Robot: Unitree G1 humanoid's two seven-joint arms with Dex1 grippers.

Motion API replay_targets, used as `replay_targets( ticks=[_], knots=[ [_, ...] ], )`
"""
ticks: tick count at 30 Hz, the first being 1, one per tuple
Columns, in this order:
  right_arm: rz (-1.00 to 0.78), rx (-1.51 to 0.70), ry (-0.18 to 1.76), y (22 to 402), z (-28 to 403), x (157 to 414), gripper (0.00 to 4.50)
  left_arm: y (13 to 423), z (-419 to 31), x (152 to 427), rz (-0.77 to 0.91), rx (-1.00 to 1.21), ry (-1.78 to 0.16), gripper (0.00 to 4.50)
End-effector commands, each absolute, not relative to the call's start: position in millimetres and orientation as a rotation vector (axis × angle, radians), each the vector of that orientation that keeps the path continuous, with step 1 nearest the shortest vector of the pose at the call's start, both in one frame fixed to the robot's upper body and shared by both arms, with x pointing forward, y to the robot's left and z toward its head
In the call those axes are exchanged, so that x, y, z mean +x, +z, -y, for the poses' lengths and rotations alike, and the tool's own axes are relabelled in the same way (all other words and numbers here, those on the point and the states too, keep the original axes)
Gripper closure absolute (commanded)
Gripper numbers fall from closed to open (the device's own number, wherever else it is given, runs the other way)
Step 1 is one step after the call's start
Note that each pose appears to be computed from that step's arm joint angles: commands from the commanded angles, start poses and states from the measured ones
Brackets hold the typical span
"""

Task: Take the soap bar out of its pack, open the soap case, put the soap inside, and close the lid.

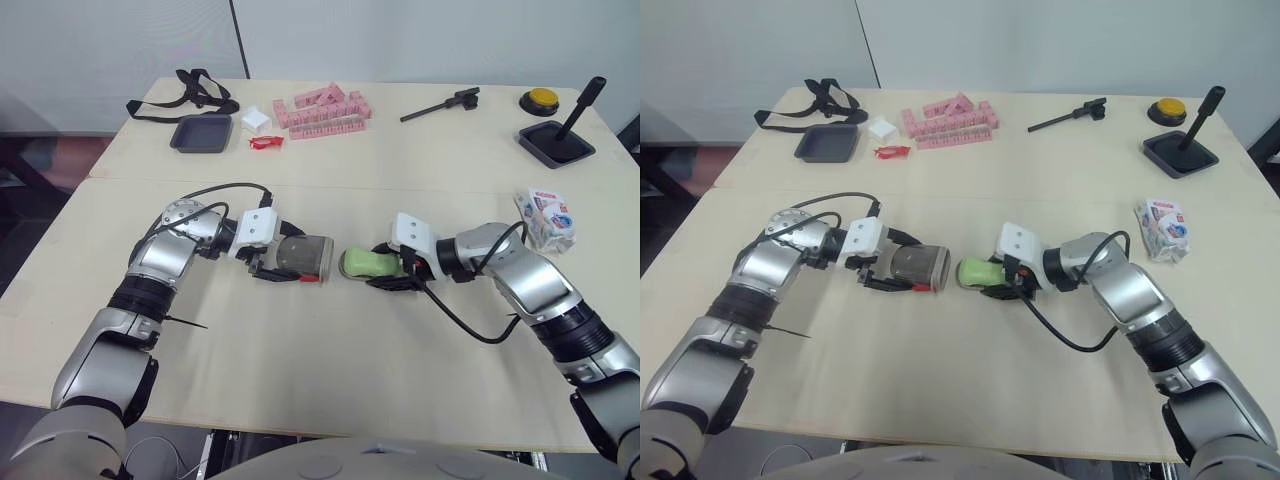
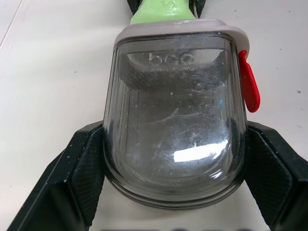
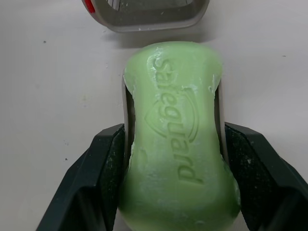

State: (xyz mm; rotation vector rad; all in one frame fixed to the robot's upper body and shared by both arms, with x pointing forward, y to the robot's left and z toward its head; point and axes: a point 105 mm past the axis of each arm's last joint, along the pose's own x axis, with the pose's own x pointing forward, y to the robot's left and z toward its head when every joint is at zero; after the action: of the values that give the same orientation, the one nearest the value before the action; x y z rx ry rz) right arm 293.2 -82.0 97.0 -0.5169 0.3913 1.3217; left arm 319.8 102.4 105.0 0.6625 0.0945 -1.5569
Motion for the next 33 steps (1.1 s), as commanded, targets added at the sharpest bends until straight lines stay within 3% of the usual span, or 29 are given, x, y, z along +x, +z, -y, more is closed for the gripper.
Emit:
replay_targets(
  ticks=[1,9,33],
  knots=[
    [-0.347,-0.57,1.355,116,79,290,1.95,114,-102,321,-0.051,0.67,-1.546,1.01],
    [-0.334,-0.6,1.37,135,66,288,1.95,115,-89,319,-0.015,0.652,-1.564,1.01],
    [-0.396,-0.689,1.313,142,59,294,1.95,125,-56,314,0.069,0.576,-1.568,1.01]
  ],
)
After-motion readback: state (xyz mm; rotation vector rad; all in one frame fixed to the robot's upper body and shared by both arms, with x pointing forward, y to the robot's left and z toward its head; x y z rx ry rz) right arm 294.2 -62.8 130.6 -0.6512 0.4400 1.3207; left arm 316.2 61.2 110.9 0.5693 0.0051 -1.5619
